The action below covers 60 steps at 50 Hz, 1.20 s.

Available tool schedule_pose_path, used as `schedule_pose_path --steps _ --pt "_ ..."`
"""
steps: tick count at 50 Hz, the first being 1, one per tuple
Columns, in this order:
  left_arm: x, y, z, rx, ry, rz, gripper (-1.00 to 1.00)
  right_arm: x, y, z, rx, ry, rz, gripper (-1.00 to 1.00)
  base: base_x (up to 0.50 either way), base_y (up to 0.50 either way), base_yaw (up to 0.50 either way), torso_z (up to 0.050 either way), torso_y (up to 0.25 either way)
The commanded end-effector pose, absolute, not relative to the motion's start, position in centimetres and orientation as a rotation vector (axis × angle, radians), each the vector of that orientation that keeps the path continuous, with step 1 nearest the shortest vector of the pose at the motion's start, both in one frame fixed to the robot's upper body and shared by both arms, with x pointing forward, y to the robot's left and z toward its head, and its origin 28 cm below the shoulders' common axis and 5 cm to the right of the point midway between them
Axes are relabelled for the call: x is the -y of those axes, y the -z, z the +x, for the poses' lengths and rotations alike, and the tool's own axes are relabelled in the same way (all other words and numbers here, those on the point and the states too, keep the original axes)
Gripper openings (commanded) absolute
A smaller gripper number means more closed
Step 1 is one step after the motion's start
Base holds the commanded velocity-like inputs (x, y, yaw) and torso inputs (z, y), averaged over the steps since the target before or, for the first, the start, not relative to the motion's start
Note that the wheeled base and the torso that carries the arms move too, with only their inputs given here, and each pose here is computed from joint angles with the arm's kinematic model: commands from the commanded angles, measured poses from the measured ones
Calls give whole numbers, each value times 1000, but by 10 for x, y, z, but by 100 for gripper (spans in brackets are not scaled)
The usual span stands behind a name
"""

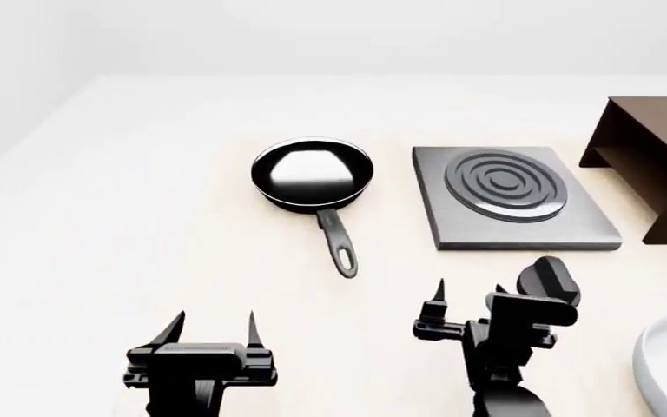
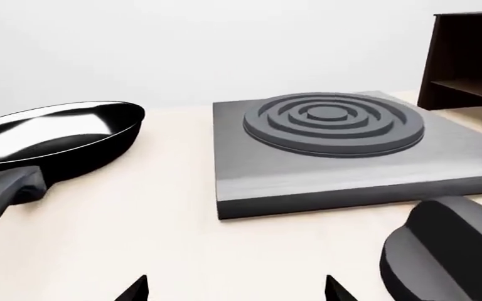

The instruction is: Turn on the stove.

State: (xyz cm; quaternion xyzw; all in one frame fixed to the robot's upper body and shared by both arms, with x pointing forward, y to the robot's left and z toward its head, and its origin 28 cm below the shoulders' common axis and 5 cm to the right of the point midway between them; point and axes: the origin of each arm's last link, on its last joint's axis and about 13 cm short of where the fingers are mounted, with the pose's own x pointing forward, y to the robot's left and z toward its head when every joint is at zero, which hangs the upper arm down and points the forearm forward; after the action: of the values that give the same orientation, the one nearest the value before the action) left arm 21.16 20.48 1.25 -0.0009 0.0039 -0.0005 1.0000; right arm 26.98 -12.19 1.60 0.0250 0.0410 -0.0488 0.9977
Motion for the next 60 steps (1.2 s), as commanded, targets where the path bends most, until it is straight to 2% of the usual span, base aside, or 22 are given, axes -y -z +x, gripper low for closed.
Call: schedule_pose_path --steps 1,11,60 --pt "-205 -11 213 -13 -1 -1 100 132 -15 292 -118 141 72 100 0 0 0 0 0" --pt "-204 -11 213 -15 1 1 100 140 -9 311 -151 193 76 100 0 0 0 0 0" --pt "-203 -9 213 -21 7 2 100 160 -9 295 -131 265 112 100 0 0 0 0 0"
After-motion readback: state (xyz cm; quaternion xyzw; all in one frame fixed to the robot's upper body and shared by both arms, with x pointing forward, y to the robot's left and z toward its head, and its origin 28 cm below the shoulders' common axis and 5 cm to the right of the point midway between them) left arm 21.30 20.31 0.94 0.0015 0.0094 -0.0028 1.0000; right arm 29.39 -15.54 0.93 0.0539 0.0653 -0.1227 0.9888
